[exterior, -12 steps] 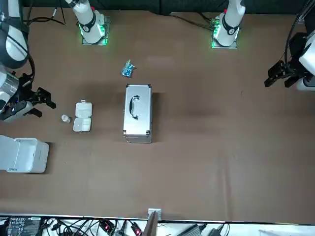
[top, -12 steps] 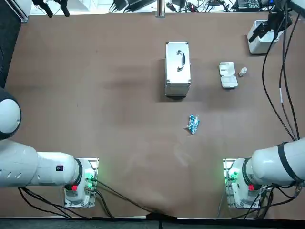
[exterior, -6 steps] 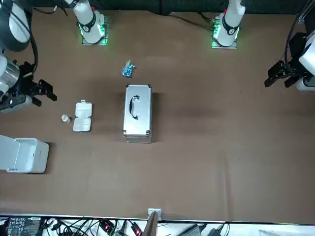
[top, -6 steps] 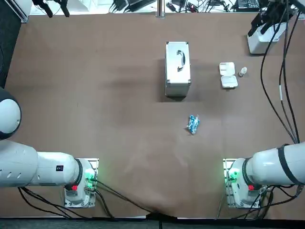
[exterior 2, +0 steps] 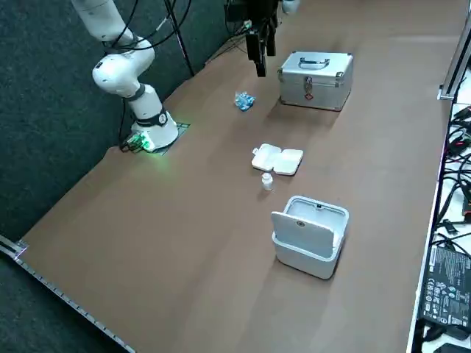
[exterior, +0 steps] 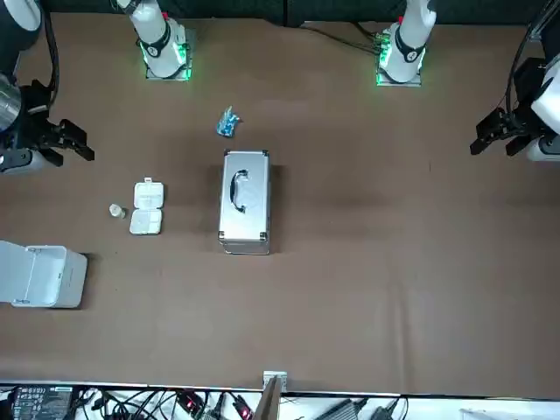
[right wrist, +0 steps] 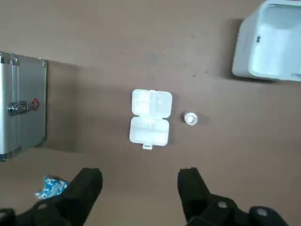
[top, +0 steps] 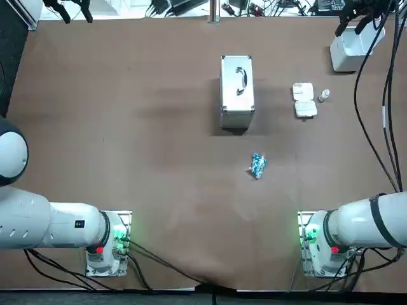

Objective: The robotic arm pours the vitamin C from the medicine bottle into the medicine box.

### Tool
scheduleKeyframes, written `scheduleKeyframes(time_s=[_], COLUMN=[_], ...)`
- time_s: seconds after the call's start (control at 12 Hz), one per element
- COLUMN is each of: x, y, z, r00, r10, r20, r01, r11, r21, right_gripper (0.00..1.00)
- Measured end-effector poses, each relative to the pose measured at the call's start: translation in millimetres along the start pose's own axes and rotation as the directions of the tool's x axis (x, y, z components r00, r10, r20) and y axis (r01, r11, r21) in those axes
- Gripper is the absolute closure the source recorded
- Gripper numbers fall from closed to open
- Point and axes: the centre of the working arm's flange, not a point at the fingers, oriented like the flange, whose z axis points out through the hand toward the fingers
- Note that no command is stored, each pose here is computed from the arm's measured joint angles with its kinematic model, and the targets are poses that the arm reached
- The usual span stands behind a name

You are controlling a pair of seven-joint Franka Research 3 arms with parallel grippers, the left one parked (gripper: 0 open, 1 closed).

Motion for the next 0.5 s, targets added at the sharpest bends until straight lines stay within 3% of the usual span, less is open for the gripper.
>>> scheduleKeyframes(time_s=[0.5], x=[-7.4], y=[-13.4], z=[-49.0], r00=[0.996], r10=[0.092], r20=[0.013], r01=[-0.092], r11=[0.996], r21=[-0.023], right_gripper=[0.0])
